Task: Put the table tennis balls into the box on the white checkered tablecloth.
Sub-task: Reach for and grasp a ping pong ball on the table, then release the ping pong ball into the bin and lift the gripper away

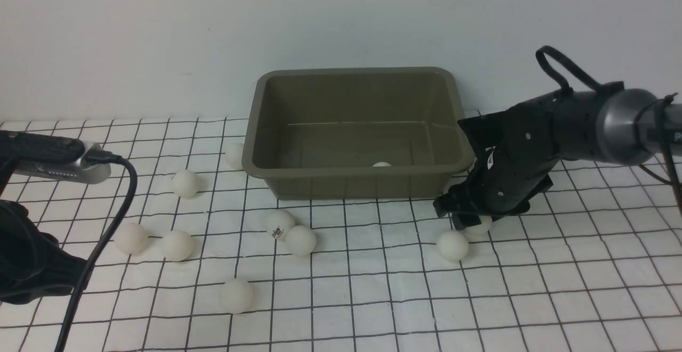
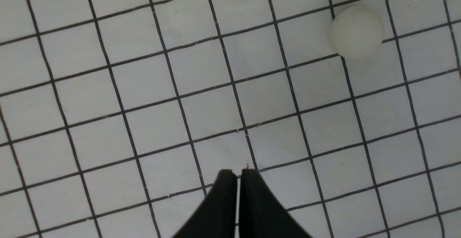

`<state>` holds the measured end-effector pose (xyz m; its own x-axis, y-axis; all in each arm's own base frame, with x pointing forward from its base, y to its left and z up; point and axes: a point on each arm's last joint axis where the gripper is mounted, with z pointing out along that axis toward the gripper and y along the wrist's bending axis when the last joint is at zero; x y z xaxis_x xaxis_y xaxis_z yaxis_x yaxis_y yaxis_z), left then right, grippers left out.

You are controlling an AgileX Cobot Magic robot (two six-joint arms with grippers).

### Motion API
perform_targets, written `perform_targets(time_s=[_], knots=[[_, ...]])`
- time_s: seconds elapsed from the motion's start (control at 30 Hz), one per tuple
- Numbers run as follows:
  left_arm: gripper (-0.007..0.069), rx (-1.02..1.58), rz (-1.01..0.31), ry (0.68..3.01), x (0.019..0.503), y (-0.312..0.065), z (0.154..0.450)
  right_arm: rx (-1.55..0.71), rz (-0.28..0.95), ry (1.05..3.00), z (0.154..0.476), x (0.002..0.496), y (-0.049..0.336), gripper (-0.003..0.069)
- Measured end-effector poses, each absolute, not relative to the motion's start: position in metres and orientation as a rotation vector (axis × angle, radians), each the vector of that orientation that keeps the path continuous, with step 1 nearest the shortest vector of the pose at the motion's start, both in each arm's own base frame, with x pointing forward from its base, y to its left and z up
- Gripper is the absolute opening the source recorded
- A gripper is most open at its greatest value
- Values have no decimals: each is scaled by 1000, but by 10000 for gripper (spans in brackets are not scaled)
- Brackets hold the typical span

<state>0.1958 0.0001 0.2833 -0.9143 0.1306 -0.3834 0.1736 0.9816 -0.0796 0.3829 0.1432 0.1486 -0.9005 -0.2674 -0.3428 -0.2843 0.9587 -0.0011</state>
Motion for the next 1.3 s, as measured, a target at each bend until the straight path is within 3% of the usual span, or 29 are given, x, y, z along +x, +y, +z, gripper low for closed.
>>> perform_targets(time_s=[0.2, 0.43, 0.53, 0.63, 0.73, 0.97, 1.3], knots=[[-4, 219, -157, 2742, 196, 0, 283, -425, 45, 2766, 149, 383, 142, 363], [-4, 219, -157, 2742, 196, 0, 283, -535, -164, 2801, 152, 379, 129, 363], [-4, 219, -157, 2742, 196, 0, 283, -517, -264, 2778, 163, 379, 122, 363], [-4, 219, -157, 2742, 196, 0, 283, -438, -382, 2658, 195, 380, 112, 363], [-4, 219, -157, 2742, 196, 0, 283, -384, -410, 2580, 218, 380, 107, 363], [-4, 218, -156, 2738, 196, 0, 283, -342, -325, 2409, 279, 388, 114, 363], [-4, 216, -153, 2732, 197, 0, 284, -491, -75, 2320, 294, 388, 164, 363]])
